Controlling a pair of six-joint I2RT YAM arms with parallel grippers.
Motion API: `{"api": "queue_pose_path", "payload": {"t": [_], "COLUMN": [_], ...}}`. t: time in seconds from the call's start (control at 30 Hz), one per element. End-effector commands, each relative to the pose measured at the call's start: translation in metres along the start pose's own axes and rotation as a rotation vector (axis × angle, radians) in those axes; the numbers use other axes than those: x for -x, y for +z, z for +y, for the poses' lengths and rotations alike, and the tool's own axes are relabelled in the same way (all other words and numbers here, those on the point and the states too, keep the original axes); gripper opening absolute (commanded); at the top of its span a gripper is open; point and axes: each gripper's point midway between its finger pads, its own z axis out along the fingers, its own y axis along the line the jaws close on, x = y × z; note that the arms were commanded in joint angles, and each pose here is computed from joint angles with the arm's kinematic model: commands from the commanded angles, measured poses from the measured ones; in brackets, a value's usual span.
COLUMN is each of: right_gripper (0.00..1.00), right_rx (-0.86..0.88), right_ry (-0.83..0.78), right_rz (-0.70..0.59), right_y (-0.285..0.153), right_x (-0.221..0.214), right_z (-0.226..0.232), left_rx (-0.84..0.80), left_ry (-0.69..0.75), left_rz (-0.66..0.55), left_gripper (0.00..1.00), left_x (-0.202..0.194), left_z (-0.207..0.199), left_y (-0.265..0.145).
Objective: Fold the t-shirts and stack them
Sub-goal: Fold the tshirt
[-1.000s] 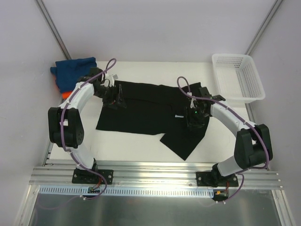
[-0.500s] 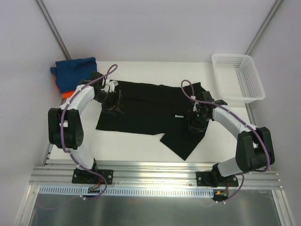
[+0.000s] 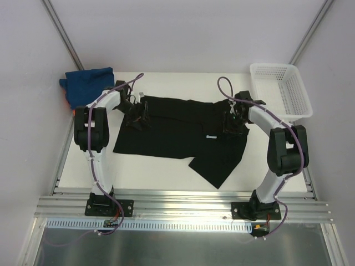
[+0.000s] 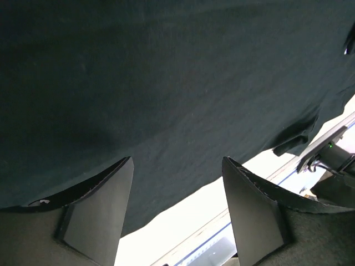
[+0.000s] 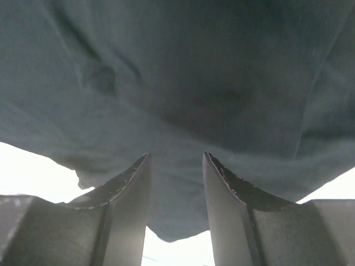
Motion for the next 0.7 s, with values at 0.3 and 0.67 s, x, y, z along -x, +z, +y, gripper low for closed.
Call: {"api": "queue_pose_path", "payload": {"t": [0.3, 0.67], "right_gripper": [0.45, 0.45], "right_rx": [-0.021, -0.036], "right_ry": [0.036, 0.047], "right_rz": [0.033, 0.034], "right_y": [0.024, 0.039], "right_x": [0.029, 0.054], "right_z": [-0.015, -0.025], "left_rx": [-0.03, -0.037], "left_ry": [-0.042, -0.052], "left_rz": [-0.004, -0.004], "left_gripper": [0.66, 0.66], "left_x": [0.018, 0.032], "left_z": [0.002, 0.007], "left_y": [-0.001, 0.009]}}
